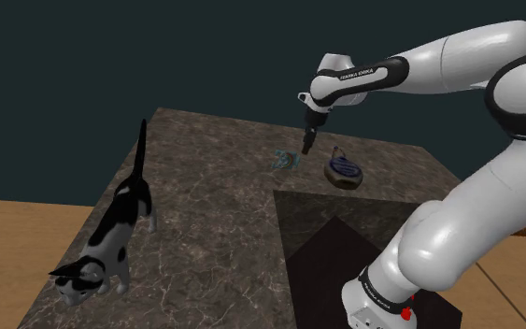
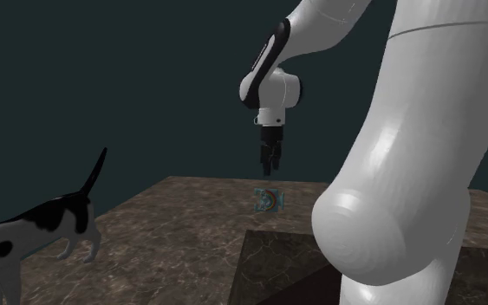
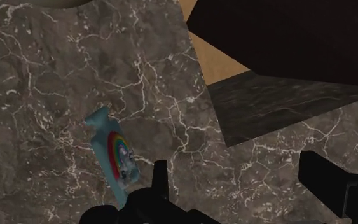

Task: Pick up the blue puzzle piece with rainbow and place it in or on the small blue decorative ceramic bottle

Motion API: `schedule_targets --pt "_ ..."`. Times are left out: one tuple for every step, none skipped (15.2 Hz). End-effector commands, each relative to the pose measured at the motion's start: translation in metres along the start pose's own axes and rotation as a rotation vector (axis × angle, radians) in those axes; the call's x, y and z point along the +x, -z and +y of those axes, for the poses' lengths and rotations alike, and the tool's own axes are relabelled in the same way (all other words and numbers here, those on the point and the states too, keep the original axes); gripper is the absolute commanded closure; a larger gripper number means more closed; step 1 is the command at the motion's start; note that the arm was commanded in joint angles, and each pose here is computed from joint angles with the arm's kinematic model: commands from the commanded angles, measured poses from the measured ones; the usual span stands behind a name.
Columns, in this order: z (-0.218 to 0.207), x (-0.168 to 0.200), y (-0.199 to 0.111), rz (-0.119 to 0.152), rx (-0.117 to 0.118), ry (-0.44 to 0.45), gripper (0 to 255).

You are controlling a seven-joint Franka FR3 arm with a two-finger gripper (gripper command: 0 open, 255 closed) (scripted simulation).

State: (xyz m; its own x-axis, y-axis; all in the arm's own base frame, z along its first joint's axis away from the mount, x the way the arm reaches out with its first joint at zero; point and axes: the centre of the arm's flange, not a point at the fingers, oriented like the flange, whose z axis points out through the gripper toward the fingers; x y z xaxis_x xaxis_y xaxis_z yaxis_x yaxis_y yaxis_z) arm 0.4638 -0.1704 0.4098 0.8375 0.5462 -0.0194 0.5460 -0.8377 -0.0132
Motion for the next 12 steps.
schedule_targets --pt "0.018 0.011 -0.015 -0.005 -0.008 0.055 0" --pt "0.028 0.016 -0.022 -0.008 -0.010 0.080 0" --pt "0.037 0.022 -0.030 -0.010 -0.013 0.105 0" --pt "0.046 0.027 -0.037 -0.012 -0.016 0.130 0" --pt "0.055 0.033 -0.044 -0.015 -0.019 0.156 0" --pt "0.064 0.039 -0.051 -0.017 -0.022 0.181 0" --pt "0.073 0.045 -0.059 -0.020 -0.025 0.206 0" --pt "0.081 0.052 -0.066 -0.022 -0.028 0.231 0" --pt "0.090 0.059 -0.073 -0.024 -0.031 0.256 0" --pt "0.098 0.065 -0.081 -0.027 -0.034 0.282 0" --pt "0.101 0.068 -0.083 -0.028 -0.035 0.291 0" --pt "0.101 0.068 -0.089 -0.028 -0.035 0.291 0"
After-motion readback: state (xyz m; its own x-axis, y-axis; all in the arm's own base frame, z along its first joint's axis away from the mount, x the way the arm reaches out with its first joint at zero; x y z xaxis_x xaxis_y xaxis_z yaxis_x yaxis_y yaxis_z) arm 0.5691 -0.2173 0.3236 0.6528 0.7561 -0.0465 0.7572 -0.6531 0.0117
